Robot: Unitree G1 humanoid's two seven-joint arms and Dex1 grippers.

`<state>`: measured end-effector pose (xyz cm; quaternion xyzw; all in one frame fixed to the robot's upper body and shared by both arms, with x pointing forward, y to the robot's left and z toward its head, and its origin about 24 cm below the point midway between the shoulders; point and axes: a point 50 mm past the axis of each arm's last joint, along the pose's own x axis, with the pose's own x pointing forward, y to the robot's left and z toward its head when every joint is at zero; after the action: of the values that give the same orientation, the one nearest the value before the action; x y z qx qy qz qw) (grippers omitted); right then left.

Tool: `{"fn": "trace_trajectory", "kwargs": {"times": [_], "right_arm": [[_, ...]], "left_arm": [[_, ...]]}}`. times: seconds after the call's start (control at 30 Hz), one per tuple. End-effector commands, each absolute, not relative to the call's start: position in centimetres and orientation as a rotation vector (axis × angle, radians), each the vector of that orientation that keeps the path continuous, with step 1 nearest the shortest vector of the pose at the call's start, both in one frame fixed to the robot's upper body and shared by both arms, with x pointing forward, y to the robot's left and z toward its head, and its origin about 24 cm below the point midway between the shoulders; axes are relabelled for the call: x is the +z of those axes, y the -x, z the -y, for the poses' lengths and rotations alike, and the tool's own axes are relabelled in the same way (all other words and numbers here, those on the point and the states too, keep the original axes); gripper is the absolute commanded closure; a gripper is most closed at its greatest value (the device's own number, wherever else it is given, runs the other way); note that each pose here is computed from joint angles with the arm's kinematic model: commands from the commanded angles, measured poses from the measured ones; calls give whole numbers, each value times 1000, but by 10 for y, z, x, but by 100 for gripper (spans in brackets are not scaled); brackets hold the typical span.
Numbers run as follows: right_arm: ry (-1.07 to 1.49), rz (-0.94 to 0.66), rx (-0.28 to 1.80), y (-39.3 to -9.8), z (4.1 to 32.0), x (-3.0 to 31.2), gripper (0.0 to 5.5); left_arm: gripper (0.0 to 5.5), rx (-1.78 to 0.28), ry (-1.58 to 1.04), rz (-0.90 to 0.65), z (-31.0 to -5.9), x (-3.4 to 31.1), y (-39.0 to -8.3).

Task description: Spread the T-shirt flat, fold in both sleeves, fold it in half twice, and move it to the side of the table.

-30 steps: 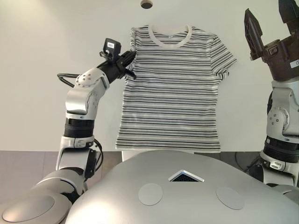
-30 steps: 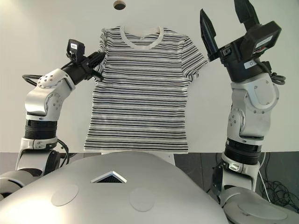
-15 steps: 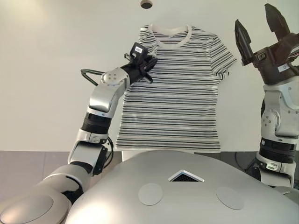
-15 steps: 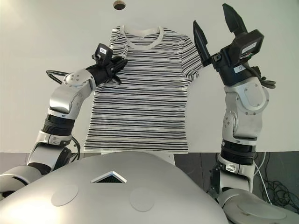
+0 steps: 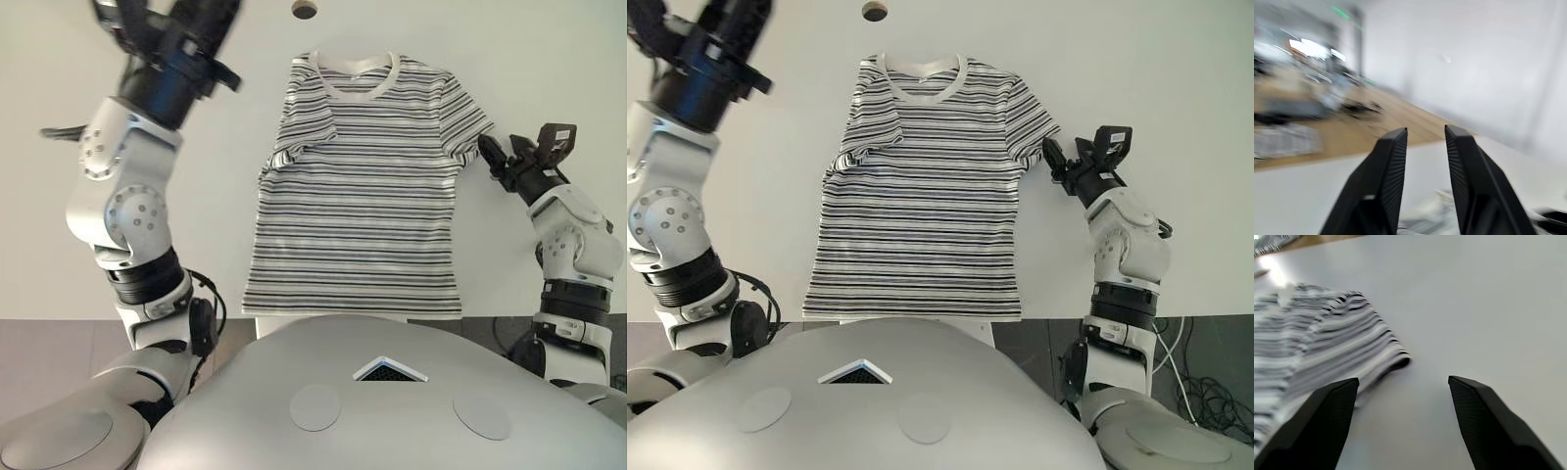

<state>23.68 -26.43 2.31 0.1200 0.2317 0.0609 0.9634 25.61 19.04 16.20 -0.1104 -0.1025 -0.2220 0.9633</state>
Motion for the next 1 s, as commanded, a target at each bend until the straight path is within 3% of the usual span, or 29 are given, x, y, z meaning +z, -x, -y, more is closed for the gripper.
{"fn": "trace_trajectory", "kwargs": {"times": [0.03,0.17,0.33,0.87,1.0], "right_arm": [[-348,-525,166,-251,260,26,202],[-362,-548,171,-256,258,26,202],[-323,-559,179,-268,255,24,202],[-245,-509,188,-264,250,30,529],[-216,-494,197,-262,244,33,549]], "left_arm": [[409,-284,55,267,-213,153,-246],[409,-318,-184,390,-196,147,-225],[409,-366,-278,438,-184,140,-210],[404,-417,-318,432,-173,131,-210],[404,-413,-317,426,-172,130,-211]]}}
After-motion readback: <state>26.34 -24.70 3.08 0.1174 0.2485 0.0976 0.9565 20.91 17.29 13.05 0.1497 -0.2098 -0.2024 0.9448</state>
